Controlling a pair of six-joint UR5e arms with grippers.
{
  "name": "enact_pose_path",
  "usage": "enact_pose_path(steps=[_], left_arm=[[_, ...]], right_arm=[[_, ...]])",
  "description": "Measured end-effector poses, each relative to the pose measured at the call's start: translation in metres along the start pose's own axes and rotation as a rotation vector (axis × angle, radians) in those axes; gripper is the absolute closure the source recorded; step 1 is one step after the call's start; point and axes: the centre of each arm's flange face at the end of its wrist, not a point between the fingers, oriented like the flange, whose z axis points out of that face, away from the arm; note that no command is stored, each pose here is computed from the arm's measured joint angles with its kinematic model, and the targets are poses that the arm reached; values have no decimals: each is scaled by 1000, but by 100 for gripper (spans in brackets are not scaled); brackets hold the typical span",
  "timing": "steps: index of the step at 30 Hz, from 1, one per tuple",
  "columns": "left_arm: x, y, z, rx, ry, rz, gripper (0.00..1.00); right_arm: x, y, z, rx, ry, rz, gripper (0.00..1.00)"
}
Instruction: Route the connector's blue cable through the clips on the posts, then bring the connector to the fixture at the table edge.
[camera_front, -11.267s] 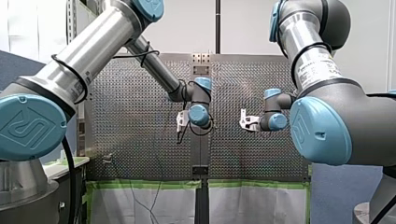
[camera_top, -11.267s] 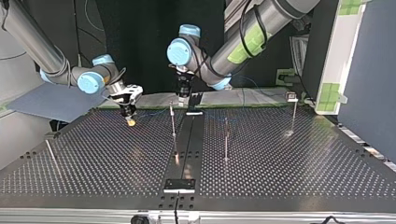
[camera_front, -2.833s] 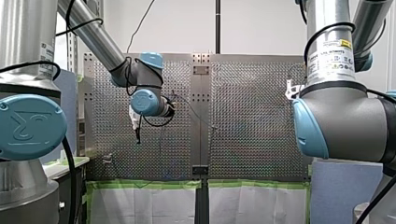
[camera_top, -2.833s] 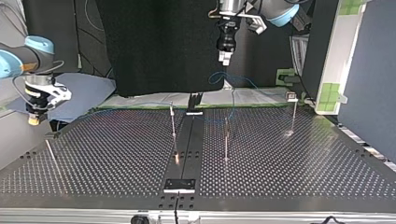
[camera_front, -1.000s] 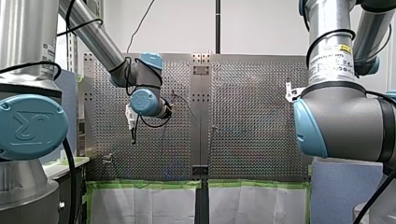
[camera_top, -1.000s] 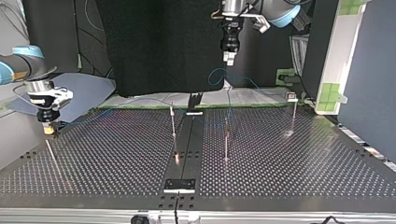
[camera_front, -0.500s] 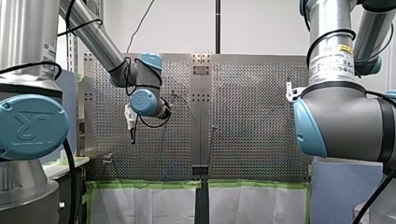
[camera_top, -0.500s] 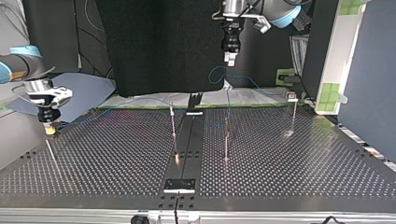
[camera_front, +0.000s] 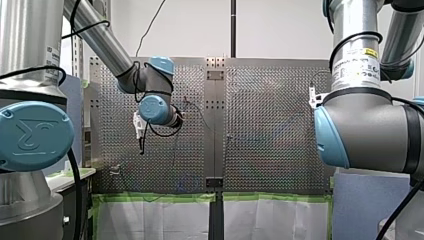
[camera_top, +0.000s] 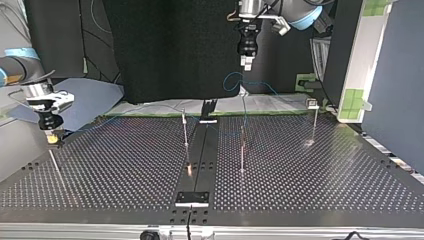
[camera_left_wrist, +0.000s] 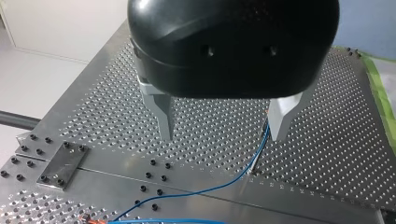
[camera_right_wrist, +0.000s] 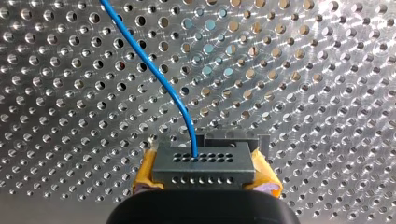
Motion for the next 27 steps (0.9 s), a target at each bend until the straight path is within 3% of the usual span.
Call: enact_pose_path(steps=[8, 15, 20, 27], left_arm=[[0, 0, 0, 0, 1, 1, 0], [0, 0, 0, 0, 1, 1, 0], [0, 1, 1, -3, 0, 0, 0], [-1, 2, 2, -8, -1, -1, 0]], right_arm=[[1, 3, 0, 1, 10, -1, 100], [4, 5, 4, 15, 49, 6, 100], [8, 4, 8, 22, 82, -6, 100], [9, 2, 10, 25, 98, -14, 100]])
